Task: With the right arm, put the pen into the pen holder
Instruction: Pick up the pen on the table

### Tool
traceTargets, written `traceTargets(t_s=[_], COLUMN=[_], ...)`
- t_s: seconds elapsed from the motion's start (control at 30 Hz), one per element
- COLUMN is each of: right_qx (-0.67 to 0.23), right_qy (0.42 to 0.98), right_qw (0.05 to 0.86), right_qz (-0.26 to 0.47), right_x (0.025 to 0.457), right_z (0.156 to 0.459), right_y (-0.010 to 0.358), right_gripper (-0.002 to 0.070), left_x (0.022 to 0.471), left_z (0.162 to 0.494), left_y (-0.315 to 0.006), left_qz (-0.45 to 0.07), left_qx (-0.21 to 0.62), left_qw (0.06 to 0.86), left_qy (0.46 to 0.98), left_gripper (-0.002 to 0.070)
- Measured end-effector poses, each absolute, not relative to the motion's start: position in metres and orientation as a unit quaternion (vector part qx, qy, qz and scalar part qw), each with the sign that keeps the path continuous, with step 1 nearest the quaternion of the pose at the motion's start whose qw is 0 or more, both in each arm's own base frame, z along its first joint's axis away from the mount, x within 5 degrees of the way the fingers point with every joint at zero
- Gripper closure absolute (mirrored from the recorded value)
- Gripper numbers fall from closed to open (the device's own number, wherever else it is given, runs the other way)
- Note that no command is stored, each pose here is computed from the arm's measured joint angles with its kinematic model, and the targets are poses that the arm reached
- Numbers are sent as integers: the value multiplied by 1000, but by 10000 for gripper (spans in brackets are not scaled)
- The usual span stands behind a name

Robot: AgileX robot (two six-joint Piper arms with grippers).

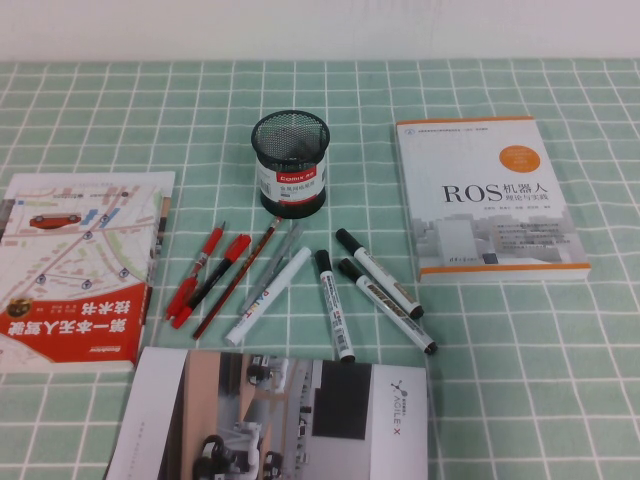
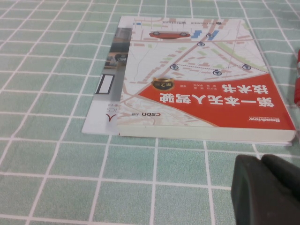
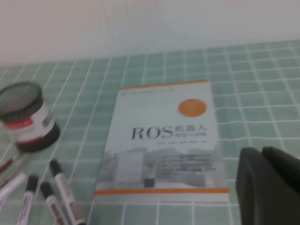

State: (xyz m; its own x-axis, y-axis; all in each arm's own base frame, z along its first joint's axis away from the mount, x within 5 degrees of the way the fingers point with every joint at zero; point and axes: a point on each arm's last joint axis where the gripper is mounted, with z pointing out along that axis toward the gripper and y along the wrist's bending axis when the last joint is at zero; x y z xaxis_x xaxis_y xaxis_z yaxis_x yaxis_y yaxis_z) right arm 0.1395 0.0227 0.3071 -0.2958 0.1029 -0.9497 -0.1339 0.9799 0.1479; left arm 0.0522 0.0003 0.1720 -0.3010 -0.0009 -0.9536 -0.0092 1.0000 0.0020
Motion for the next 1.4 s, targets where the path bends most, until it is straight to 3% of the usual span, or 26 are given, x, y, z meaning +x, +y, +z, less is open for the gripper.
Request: traceTargets(t_s=[0.17,0.53,0.73,1.07,1.4], right_qx=[-107,-255,-301,-324,-355], right_qy=[832,904,918,924,918], right_qw=[535,323,209,140,122], right_qz=[102,118,149,148,129], right_x=[177,267,325,395,413], right_z=[333,345,313,253,218], right_y=[53,146,191,230,237], right_gripper=[695,695,695,685,500], left_x=[52,52,52,52,52], left_z=[172,172,172,172,172], left_y=[0,0,0,0,0], left_qz=[4,4,4,4,4], left_qx=[-3,-3,-3,-3,-3], left_qw=[591,591,591,591,591], left_qy=[807,807,807,807,807], left_gripper=[679,679,679,679,679])
